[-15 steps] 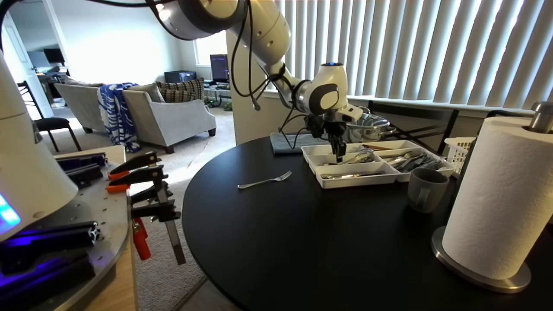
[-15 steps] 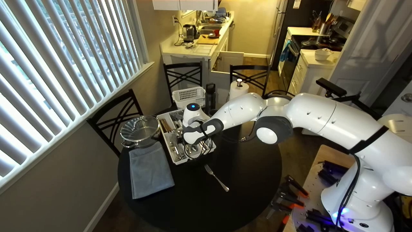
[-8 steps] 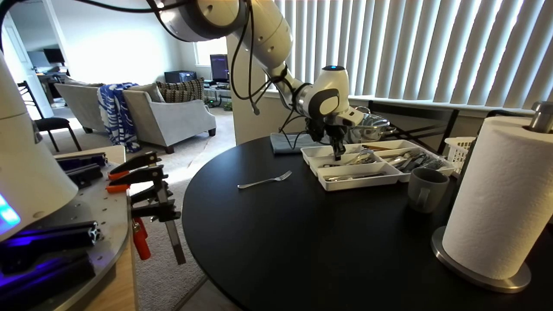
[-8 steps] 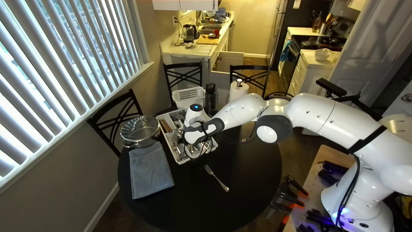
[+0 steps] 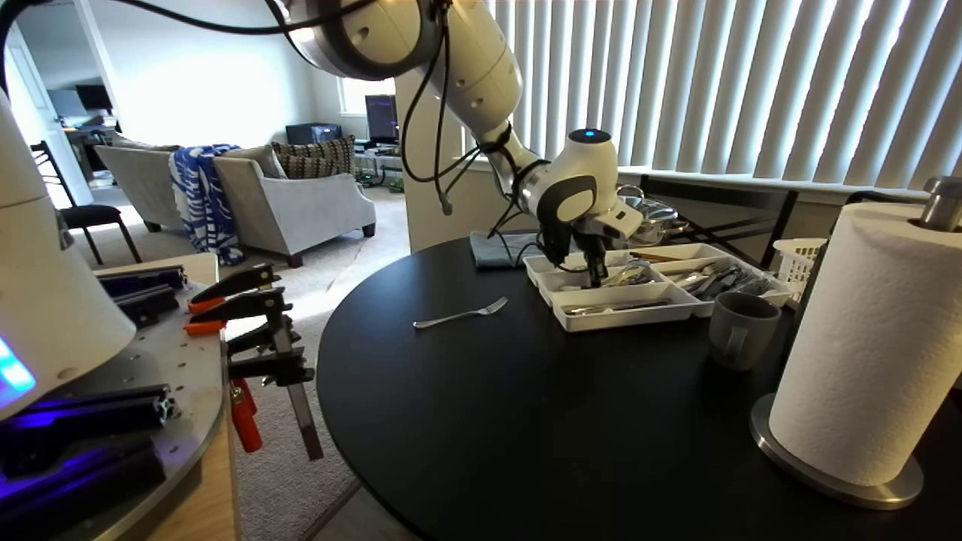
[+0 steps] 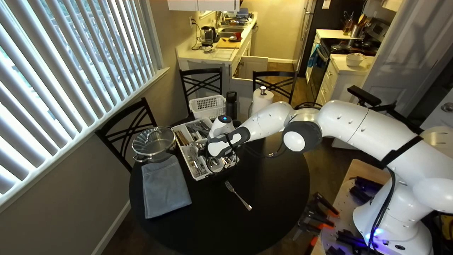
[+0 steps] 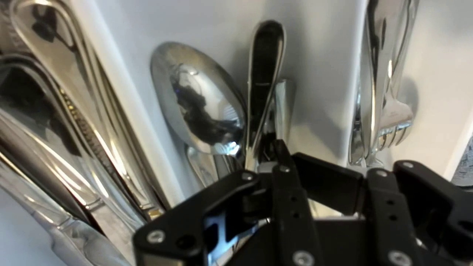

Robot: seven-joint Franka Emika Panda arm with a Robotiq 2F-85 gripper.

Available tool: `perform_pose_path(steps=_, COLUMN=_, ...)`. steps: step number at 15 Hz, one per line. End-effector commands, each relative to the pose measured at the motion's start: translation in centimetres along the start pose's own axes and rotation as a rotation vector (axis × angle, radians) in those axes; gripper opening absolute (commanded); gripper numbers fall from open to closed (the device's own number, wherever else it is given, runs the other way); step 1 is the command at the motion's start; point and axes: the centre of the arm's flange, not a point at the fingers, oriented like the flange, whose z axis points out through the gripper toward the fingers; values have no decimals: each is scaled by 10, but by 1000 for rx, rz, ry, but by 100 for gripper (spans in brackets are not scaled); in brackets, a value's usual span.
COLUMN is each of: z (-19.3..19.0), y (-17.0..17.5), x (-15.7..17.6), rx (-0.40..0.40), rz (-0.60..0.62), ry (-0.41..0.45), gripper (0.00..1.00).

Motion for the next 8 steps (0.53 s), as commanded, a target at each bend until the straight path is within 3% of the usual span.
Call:
perform_pose_path(steps=1, z=-14, y=9, x=-8, rx=31, rz=-9, ry=6, gripper=0)
perform_pose_path(steps=3, z=-24, y=7, x=-9, rx=40, rz=-13, ry=23, gripper=28)
perform_pose_path(steps=8, z=-49, y=3, x=-11, rx=36, rz=-34, ry=68, gripper=58)
